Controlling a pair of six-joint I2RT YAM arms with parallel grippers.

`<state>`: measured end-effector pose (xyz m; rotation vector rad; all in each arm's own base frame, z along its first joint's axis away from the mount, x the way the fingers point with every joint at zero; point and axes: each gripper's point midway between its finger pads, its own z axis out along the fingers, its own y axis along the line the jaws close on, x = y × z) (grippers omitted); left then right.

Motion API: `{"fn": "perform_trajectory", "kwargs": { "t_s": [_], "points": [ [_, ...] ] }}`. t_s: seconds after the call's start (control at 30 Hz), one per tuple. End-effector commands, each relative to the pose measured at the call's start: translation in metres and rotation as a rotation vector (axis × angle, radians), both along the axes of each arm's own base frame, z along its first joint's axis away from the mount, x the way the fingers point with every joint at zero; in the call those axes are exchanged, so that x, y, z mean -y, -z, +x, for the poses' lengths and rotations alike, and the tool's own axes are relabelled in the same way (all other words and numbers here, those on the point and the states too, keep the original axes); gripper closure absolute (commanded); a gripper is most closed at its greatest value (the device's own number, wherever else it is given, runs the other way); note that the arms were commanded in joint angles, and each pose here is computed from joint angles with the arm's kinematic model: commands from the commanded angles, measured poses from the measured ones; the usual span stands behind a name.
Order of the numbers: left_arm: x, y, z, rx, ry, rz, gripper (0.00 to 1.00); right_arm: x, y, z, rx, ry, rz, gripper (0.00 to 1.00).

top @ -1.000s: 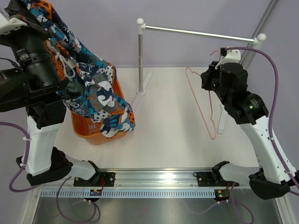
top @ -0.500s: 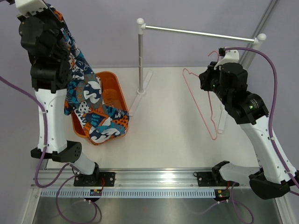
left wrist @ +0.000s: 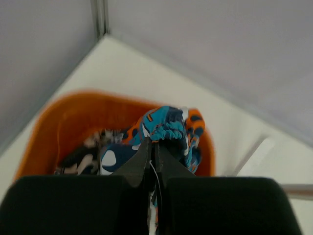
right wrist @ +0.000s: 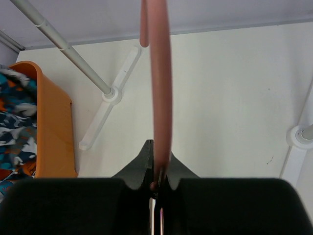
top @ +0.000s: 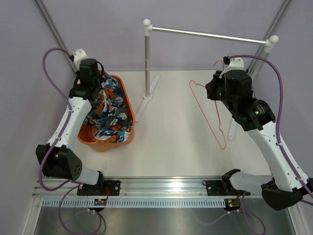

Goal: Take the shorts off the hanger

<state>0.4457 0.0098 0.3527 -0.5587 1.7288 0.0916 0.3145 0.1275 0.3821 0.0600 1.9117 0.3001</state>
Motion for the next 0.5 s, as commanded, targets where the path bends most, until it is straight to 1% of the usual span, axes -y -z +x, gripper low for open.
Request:
{"fn": "perform_trajectory", "kwargs": {
  "t_s": [0.0,0.03,0.13,0.17,0.23,0.27,0.3,0.33,0.37,0.4,0.47],
  "points": [
    [0.006,0.079,-0.008,-0.055,-0.068,-0.195,1.0,0.002,-0.023,-0.01,0.073,-0.012,0.06,1.0],
    [0.008,0.096,-0.01,-0.078,-0.079,-0.231,1.0,0.003,-0.023,-0.012,0.072,-0.011,0.059,1.0],
    [0.017,0.145,-0.015,-0.192,-0.072,-0.275,1.0,0.005,-0.026,-0.016,0.077,-0.013,0.059,1.0],
    [0.02,0.15,-0.014,-0.207,-0.06,-0.28,0.92,0.006,-0.025,-0.017,0.07,-0.015,0.053,1.0],
    [0.023,0.156,-0.016,-0.236,-0.044,-0.287,0.66,0.005,-0.027,-0.018,0.073,-0.025,0.043,1.0],
    [0.025,0.153,-0.017,-0.234,-0.026,-0.285,0.52,0.005,-0.027,-0.019,0.072,-0.028,0.037,1.0],
    [0.028,0.148,-0.017,-0.221,-0.007,-0.288,0.4,0.004,-0.027,-0.018,0.076,-0.042,0.024,1.0],
    [0.028,0.135,-0.019,-0.192,0.006,-0.286,0.25,0.001,-0.03,-0.019,0.083,-0.065,0.026,1.0],
    [0.028,0.127,-0.021,-0.179,0.014,-0.284,0.07,-0.002,-0.031,-0.018,0.088,-0.081,0.025,1.0],
    [0.029,0.117,-0.023,-0.169,0.029,-0.282,0.01,-0.005,-0.03,-0.018,0.097,-0.109,0.005,1.0],
    [0.03,0.088,-0.031,-0.126,0.052,-0.271,0.01,-0.01,-0.034,-0.02,0.118,-0.153,-0.006,1.0]
  ]
}}
